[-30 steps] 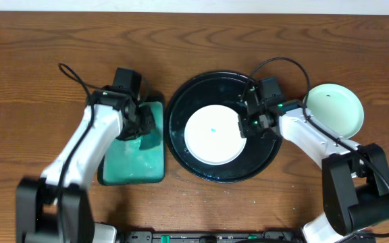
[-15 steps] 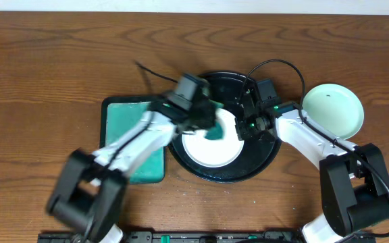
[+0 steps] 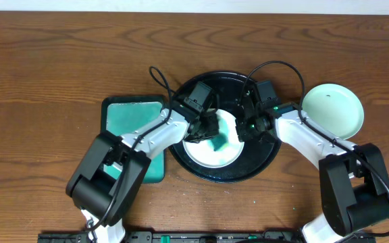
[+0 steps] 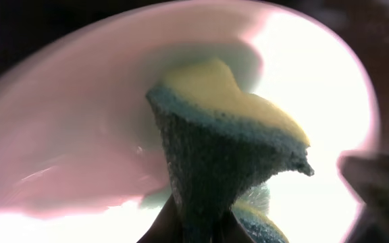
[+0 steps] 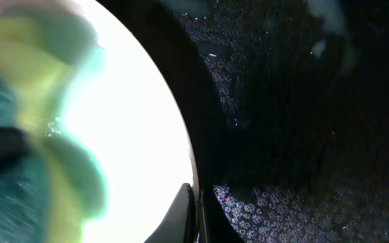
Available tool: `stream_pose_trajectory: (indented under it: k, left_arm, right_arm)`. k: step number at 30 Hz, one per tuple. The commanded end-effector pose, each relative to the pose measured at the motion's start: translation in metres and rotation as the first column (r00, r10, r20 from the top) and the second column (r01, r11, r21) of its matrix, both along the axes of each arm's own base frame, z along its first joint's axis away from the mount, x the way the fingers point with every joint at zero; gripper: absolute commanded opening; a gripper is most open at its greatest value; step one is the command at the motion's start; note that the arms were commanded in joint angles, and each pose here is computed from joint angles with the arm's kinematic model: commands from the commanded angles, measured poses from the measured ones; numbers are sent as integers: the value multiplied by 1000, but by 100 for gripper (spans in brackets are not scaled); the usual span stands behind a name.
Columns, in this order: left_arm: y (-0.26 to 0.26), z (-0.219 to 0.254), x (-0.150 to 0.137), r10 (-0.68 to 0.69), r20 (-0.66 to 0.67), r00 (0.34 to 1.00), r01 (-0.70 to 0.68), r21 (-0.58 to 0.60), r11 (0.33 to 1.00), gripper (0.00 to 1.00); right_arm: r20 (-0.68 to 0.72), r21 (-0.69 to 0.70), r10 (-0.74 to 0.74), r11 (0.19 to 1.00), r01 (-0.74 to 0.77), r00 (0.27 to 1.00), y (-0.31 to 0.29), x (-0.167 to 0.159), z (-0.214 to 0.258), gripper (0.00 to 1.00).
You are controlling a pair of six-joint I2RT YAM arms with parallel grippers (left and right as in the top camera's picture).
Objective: Clean dirty plates on tray and stack at the side
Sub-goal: 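Scrub the white plate with the sponge in the left gripper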
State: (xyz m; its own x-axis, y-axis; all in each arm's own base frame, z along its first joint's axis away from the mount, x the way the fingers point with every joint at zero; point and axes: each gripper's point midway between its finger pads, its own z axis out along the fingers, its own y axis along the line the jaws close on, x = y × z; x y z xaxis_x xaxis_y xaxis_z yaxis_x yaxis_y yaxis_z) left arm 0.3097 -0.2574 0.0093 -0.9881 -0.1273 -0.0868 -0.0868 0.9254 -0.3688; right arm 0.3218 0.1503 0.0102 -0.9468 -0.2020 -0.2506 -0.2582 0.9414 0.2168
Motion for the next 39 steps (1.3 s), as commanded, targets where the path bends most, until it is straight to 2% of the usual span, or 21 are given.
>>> stream_pose_trajectory:
  k: [1,7,9,11,15,18,21,26,32,36,39]
  left_arm:
    - [80,-27,7,50,26,998,-56,339,939,7]
    - [120,-4,12,38,20,999,-43,525,850,7]
    - [117,-2,15,21,21,1000,-29,515,857,7]
    - [97,-5,13,-4,-5,1000,6,425,905,7]
    - [30,-10,2,-78,-60,995,84,93,992,7]
    - [-18,-5,-12,-172,-84,982,160,-131,978,7]
    - [-43,-1,-28,-240,-96,966,215,-213,953,7]
    - [-57,1,-46,-289,-115,950,257,-234,938,7]
    - [-41,-2,-55,-261,-188,947,225,-193,955,7]
    - [-4,11,-38,-171,-151,974,164,-61,985,7]
    - [34,43,-22,-106,-50,993,109,55,993,8]
  right_arm:
    - [-4,-5,9,1000,-9,1000,5,-3,0,1]
    - [-4,-5,9,1000,-9,1000,5,-3,0,1]
    - [-4,-4,9,1000,-9,1000,5,-3,0,1]
    - [-3,-5,9,1000,-9,1000,5,-3,0,1]
    - [-5,-5,9,1000,-9,1000,5,-3,0,1]
    - [-9,-6,9,1000,-9,1000,4,-4,-1,1]
    - [-12,-7,9,1000,-9,1000,4,-5,-1,1]
    - [-12,-7,9,1000,-9,1000,4,-5,-1,1]
    - [-12,-7,9,1000,-9,1000,4,-5,-1,1]
    - [-12,-7,9,1000,-9,1000,4,-5,-1,1]
    - [-15,-9,8,1000,-9,1000,4,-6,-1,1]
